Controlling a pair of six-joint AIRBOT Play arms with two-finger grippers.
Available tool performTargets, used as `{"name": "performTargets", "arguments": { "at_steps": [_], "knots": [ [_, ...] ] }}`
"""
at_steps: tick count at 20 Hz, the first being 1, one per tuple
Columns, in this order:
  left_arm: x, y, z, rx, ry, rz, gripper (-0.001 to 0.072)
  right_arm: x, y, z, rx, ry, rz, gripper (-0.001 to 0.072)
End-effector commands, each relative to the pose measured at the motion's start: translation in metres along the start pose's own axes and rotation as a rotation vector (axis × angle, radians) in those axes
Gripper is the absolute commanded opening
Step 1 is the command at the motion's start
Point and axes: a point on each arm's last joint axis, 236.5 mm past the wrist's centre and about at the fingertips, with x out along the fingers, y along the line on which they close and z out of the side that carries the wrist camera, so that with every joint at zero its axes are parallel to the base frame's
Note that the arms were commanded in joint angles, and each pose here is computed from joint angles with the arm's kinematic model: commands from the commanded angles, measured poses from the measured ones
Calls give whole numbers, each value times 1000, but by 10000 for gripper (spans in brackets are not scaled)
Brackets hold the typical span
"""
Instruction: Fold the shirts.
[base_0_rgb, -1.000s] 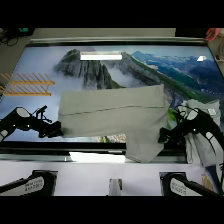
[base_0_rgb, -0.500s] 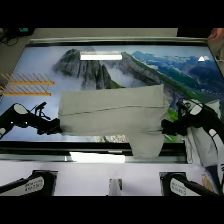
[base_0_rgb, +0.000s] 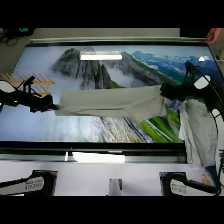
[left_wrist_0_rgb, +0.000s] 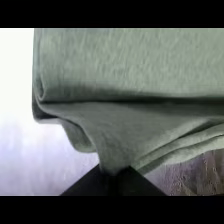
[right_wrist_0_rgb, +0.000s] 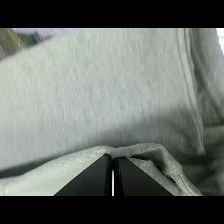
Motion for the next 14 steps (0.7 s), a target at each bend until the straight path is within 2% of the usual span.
{"name": "performTargets", "arguments": {
  "at_steps": [1, 6, 10, 11, 12, 13, 14],
  "knots": [
    [10, 0, 42, -41, -20, -12, 38, 29, 11, 50, 58, -85, 28, 28],
    [48, 6, 78, -139, 12, -57, 39, 76, 6, 68, 126, -88, 63, 28],
    [82, 22, 64, -184, 109, -51, 40, 102, -7, 48, 145, -13, 46, 30],
    [88, 24, 58, -201, 137, -53, 127, 106, -8, 41, 147, 14, 44, 34],
    [90, 22, 58, -219, 143, -64, 405, 107, -8, 37, 149, 30, 44, 135],
    [88, 16, 60, -218, 136, -94, 676, 105, -7, 36, 133, 35, 46, 367],
    [82, 10, 64, -187, 127, -117, 669, 99, -7, 37, 76, 34, 44, 656]
  ]
}}
